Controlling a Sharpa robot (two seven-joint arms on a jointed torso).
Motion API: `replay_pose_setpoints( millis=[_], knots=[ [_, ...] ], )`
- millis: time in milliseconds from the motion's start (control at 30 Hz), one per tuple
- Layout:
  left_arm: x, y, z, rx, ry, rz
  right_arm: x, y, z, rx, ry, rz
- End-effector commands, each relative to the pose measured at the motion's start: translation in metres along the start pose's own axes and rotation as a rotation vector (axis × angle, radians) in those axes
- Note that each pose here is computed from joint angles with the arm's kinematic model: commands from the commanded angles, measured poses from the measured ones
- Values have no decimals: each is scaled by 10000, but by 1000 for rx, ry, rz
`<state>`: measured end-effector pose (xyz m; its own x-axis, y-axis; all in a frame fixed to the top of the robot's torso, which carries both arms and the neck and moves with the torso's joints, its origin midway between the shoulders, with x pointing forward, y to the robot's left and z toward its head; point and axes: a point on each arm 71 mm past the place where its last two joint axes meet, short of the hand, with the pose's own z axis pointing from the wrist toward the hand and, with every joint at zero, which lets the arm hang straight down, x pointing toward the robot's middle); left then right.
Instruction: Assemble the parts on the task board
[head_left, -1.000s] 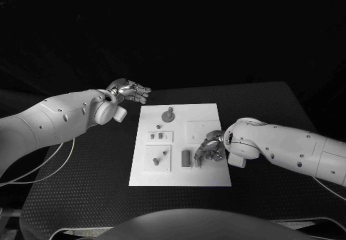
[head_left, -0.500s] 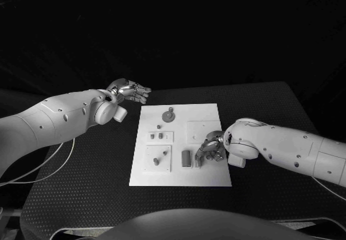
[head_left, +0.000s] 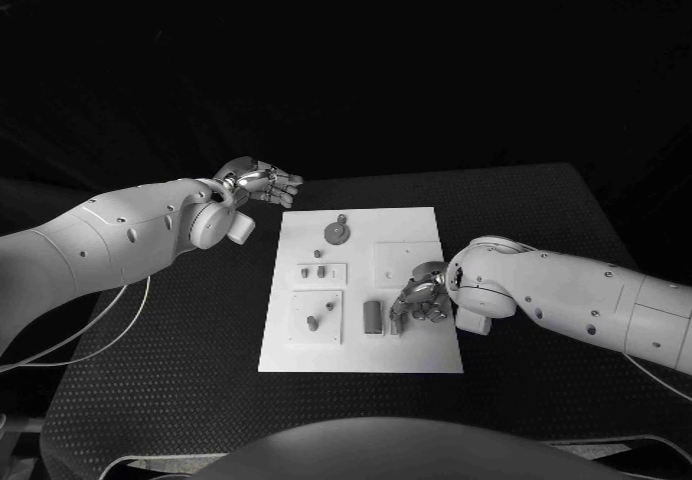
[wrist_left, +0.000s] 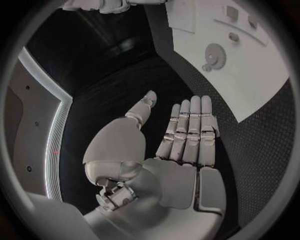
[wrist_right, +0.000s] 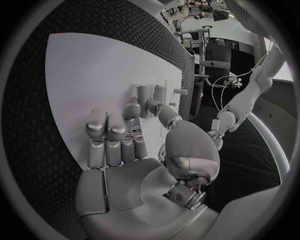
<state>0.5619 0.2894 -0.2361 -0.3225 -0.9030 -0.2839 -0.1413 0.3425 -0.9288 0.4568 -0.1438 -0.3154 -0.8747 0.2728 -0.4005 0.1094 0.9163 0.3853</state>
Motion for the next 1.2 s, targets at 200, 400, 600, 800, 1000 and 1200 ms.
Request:
replay_pose_setpoints(
  millis=[200,400,600,800,1000,1200],
  knots=[
    [18,-13,2,5,14,-1,60,30,21,-15,16,-19],
    [18,-14,4,5,14,0,68,40,20,-25,15,-23],
    [22,-15,6,5,14,0,84,61,15,-36,10,-31],
    [16,-12,4,4,13,0,88,59,16,-37,9,-35],
    [21,-13,6,3,14,0,102,73,15,-46,17,-43],
    [16,-12,5,3,12,0,113,89,12,-54,17,-49]
  ],
)
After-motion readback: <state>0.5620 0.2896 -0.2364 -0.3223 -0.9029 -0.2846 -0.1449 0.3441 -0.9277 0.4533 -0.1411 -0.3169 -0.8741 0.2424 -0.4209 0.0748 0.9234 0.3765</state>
